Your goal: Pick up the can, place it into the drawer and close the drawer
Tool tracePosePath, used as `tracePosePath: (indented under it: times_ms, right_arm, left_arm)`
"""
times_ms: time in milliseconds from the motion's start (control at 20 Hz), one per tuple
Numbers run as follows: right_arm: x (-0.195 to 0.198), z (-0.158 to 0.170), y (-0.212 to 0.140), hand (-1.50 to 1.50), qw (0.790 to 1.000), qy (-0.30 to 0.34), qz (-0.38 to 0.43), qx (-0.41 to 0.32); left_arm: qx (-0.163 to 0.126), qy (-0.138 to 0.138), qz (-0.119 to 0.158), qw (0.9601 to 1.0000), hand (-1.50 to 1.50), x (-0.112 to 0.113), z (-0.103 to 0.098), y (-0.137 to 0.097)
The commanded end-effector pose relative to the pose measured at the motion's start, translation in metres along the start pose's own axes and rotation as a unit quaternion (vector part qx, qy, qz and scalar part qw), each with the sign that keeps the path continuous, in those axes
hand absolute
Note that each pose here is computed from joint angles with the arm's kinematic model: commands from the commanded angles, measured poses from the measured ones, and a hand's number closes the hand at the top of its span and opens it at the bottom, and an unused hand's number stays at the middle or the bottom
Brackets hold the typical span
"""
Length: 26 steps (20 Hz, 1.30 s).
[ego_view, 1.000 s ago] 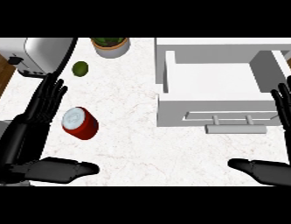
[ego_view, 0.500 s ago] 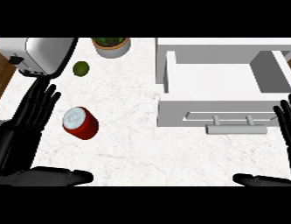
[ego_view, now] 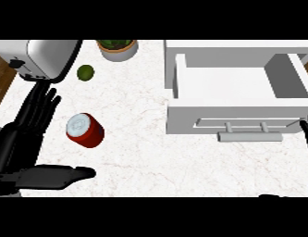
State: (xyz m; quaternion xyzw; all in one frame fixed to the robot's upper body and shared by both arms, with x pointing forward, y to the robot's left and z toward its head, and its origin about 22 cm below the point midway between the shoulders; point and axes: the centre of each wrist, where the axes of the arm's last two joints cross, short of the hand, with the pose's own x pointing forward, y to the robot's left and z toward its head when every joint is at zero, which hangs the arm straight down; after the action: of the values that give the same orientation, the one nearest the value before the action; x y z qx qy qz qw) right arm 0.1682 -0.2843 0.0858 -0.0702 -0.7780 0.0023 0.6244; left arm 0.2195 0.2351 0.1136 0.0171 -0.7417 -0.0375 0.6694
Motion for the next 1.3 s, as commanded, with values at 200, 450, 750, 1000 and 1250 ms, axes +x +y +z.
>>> tracePosePath:
  times_ms: [200, 450, 750, 1000, 1250]
  right_arm:
    - [-0.012, -0.003, 0.000, -1.50, 1.000, 0.004, 0.007, 0.002]
    - [-0.012, 0.002, 0.006, -1.50, 1.000, -0.002, 0.013, 0.005]
    - [-0.014, -0.007, -0.029, -1.50, 1.000, -0.001, 0.003, -0.004]
    - [-0.024, 0.001, 0.003, -1.50, 1.000, 0.004, 0.003, 0.011]
    - [-0.014, 0.002, -0.001, -1.50, 1.000, 0.001, 0.002, 0.003]
  left_arm:
    - [-0.003, 0.008, -0.005, 1.0000, -1.50, -0.018, -0.024, -0.007]
    - [0.010, 0.012, 0.000, 0.9999, -1.50, -0.066, -0.016, 0.019]
    - [0.018, 0.024, -0.002, 0.9995, -1.50, -0.070, -0.017, 0.001]
    - [0.028, 0.037, -0.020, 0.9987, -1.50, -0.089, -0.050, 0.015]
    - [0.041, 0.031, -0.015, 0.9986, -1.50, -0.114, -0.039, 0.013]
